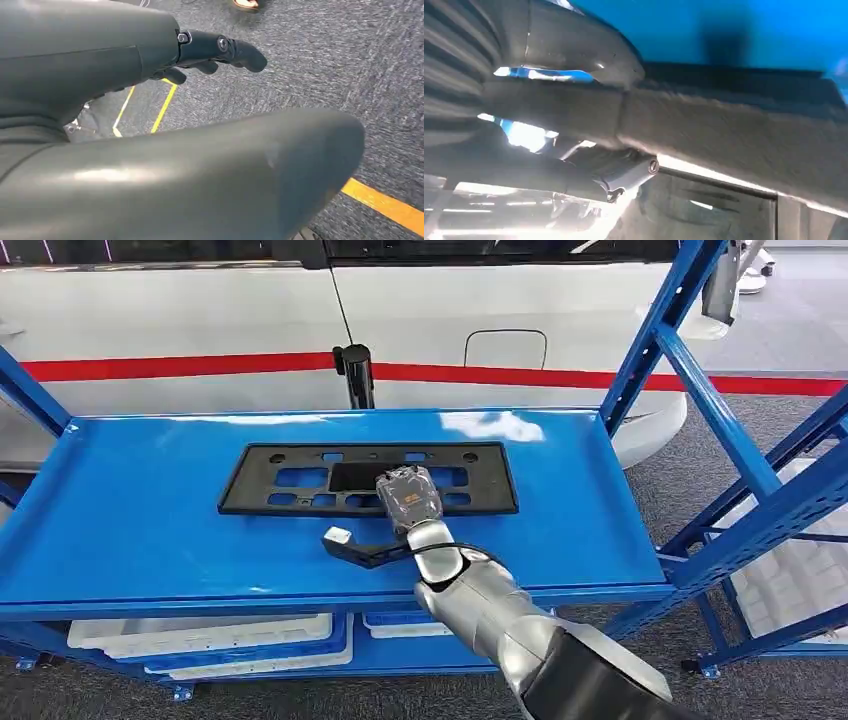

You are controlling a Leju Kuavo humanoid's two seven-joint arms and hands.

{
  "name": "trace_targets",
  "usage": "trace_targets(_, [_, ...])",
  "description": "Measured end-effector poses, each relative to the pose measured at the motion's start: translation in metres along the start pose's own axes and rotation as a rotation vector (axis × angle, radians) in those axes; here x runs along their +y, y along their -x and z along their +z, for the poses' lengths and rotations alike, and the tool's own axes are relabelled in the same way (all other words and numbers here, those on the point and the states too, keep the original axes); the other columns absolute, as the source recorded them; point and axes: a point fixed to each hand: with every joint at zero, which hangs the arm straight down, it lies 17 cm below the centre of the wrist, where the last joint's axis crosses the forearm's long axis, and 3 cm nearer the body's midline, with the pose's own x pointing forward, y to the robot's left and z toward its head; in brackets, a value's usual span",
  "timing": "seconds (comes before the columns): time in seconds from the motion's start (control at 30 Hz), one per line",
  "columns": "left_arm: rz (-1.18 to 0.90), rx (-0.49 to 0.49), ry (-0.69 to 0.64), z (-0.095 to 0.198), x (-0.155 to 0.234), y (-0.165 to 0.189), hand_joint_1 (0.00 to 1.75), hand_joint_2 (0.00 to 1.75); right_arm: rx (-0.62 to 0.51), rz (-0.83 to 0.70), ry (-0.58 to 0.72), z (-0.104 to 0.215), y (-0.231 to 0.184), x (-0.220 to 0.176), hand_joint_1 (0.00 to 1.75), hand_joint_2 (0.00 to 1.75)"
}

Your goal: Take the parts from the cabinet and place them on the table.

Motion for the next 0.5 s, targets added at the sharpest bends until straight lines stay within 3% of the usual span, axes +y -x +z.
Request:
trace_targets(0.17, [-0.007,-0.067,0.005,0.0,0.0,-0.012,0.0,0.0,-0.012,-0.022,0.061,0.002,-0.001,-0.008,1.75,1.75])
trace_targets(0.27, [-0.027,-0.288,-0.011,0.005,0.003,-0.049,0.0,0.0,-0.052,-0.039,0.149,0.005,-0.01,-0.024,1.75,1.75])
trace_targets(0.4, [0.038,-0.378,0.0,0.011,0.004,-0.073,0.0,0.0,-0.18,-0.088,0.304,0.015,-0.045,-0.075,1.75,1.75])
trace_targets(0.5, [0.067,-0.441,0.04,0.017,-0.003,-0.083,0.0,0.0,-0.25,-0.156,0.471,0.038,-0.058,-0.136,1.75,1.75])
